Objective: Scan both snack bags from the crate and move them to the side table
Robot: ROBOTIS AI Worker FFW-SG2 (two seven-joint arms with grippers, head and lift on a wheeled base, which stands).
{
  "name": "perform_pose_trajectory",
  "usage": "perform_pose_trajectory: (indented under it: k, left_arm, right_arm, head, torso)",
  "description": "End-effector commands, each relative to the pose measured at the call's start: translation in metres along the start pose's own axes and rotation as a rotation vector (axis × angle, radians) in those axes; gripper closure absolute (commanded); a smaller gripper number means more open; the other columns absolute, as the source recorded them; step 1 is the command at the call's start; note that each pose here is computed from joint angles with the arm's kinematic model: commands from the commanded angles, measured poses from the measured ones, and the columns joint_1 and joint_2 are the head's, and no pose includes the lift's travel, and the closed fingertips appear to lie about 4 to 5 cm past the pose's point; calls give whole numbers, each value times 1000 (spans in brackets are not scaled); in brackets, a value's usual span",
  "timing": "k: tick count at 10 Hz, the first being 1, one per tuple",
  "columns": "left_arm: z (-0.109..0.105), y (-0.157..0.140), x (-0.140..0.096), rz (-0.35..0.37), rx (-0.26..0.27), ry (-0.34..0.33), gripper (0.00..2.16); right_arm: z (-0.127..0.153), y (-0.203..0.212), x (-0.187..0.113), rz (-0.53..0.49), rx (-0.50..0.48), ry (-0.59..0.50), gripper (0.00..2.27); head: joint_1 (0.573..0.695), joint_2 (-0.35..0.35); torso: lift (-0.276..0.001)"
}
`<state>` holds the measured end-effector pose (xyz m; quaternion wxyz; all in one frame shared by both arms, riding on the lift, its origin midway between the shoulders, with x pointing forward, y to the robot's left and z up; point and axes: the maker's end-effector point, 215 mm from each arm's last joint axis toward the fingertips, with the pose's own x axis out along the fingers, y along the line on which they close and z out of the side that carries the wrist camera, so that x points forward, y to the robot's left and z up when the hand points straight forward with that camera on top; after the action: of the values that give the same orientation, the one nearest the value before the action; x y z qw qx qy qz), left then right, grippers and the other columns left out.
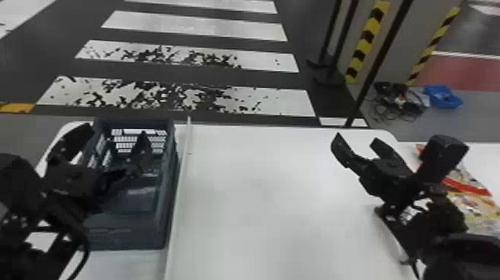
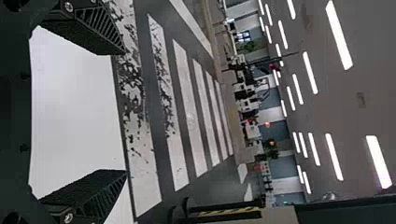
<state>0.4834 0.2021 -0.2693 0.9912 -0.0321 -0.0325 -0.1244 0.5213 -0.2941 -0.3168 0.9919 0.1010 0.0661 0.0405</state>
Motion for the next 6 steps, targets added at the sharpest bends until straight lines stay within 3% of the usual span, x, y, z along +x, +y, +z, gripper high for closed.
perform_pose_trajectory:
  k: [1,3,6]
  left_arm:
    - [-5,-8,-8,-8,-5,11,36]
    - [-4,-9,-33,13,-10,-10,36]
    - [-19,1,-69,58,-15,30,36]
  right_arm:
    - [11,38,-14,4,-35,-116,83]
    - [14,43,-32,-49,-23,-188,76]
    - [-29,39,-67,-92,-95,-134,76]
  head:
    - [695,-105]
    - [695,-80]
    - [695,-58]
  torso:
    - [-95]
    - [-95]
    - [-95]
